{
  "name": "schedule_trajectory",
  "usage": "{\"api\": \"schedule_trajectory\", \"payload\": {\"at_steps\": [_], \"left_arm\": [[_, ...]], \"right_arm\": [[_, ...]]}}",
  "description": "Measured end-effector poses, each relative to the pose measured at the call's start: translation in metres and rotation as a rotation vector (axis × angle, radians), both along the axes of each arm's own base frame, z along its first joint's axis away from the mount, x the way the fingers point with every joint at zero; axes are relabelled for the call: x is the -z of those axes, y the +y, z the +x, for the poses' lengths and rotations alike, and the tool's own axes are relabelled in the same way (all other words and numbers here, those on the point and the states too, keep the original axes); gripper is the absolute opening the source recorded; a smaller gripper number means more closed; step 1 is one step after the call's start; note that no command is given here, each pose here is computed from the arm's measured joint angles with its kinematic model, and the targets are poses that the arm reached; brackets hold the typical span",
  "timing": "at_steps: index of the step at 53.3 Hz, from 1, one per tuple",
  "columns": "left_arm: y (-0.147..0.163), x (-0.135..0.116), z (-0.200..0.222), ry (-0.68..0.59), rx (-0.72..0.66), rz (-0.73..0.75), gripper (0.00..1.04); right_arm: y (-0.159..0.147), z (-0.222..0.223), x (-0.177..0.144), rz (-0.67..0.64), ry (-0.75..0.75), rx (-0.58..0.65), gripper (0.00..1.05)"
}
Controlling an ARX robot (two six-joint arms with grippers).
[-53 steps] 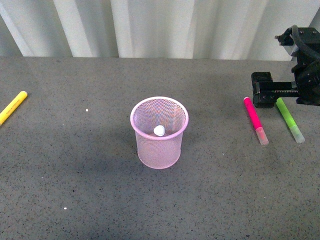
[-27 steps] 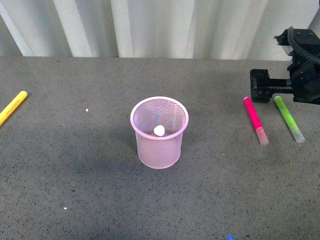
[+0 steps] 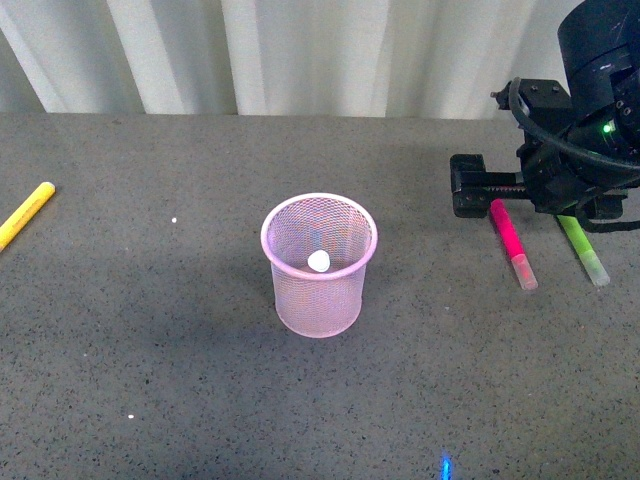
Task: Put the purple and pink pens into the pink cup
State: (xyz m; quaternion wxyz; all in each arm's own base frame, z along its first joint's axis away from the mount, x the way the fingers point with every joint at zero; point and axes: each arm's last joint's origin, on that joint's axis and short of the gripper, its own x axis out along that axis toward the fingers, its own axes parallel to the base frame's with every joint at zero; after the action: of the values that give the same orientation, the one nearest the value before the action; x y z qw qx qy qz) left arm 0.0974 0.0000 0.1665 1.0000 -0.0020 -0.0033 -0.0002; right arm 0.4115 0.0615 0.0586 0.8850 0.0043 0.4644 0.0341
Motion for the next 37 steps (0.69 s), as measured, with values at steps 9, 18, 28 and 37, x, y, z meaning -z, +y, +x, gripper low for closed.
{"api": "schedule_trajectory", "payload": {"at_steps": [9, 18, 28, 37], "left_arm": [[0.0, 0.0, 0.0, 0.0, 0.0, 0.0, 0.98], [0.0, 0.0, 0.0, 0.0, 0.0, 0.0, 0.98], [0.0, 0.0, 0.0, 0.0, 0.0, 0.0, 0.98], [0.0, 0.0, 0.0, 0.0, 0.0, 0.0, 0.98]], "right_arm": [[0.0, 0.002, 0.009, 0.005, -0.003, 0.002, 0.98], [-0.005, 0.003, 0.016, 0.007, -0.002, 0.011, 0.97], [-0.009, 0.003, 0.02, -0.002, -0.003, 0.011, 0.69], [-0.015, 0.004, 0.022, -0.005, -0.018, 0.01, 0.33]]}}
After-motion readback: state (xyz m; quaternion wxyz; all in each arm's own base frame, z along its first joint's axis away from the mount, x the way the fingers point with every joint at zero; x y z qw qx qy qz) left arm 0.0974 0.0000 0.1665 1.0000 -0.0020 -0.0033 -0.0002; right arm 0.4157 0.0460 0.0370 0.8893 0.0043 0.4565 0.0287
